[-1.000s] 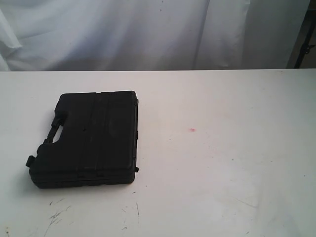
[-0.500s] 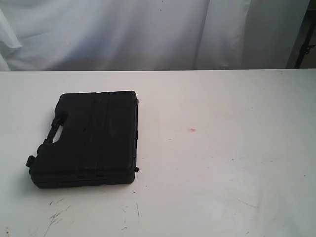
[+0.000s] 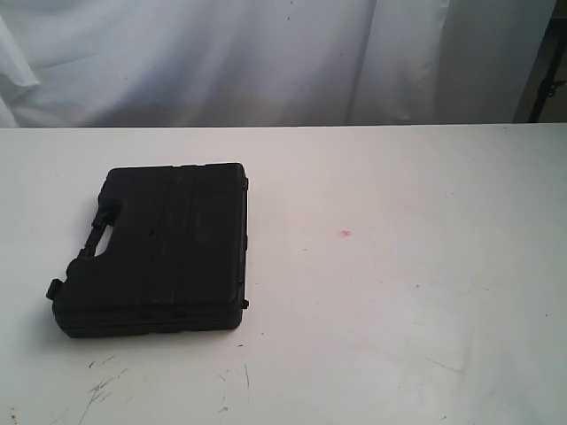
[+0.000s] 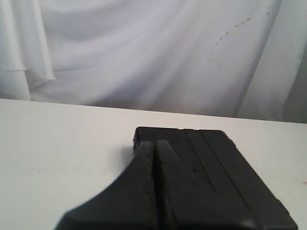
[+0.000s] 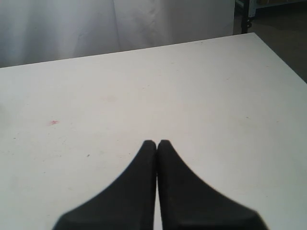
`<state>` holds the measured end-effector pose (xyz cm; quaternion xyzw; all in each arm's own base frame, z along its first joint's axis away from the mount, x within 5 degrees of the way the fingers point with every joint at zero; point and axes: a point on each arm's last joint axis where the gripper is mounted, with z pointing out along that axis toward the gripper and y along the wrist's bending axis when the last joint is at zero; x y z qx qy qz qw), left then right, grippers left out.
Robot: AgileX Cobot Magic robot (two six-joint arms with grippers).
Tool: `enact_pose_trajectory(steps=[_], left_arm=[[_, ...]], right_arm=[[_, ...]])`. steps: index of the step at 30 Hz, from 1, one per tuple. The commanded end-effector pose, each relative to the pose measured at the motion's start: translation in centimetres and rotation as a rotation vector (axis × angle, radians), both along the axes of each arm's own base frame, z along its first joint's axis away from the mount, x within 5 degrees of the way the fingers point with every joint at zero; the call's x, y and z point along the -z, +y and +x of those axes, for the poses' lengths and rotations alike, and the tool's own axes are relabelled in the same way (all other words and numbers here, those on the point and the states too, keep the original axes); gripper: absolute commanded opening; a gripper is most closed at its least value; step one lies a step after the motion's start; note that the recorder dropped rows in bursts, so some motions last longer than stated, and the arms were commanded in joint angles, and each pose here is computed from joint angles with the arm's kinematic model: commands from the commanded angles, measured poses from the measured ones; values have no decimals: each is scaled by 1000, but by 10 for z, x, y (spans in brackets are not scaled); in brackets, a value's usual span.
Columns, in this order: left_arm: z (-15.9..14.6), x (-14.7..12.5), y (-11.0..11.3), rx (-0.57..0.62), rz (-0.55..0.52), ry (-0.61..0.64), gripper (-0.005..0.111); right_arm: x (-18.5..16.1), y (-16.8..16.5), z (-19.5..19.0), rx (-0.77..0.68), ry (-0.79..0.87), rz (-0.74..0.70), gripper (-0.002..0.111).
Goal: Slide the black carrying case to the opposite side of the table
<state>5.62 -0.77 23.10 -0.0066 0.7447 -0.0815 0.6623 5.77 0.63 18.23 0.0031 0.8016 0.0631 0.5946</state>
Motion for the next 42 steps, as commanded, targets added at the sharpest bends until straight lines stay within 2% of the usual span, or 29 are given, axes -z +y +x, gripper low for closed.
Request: enact_pose_trajectory(steps=[1,7,42], left_arm=[[-1,14,3,-50,-15,-5,0],[-1,38,3,-57,-24,36,0],[-1,41,2,-51,-33,68,0]], right_arm=[[0,0,0,6,-9,-4,0],[0,0,0,6,-9,-4,0],[0,0,0,6,-9,-4,0]])
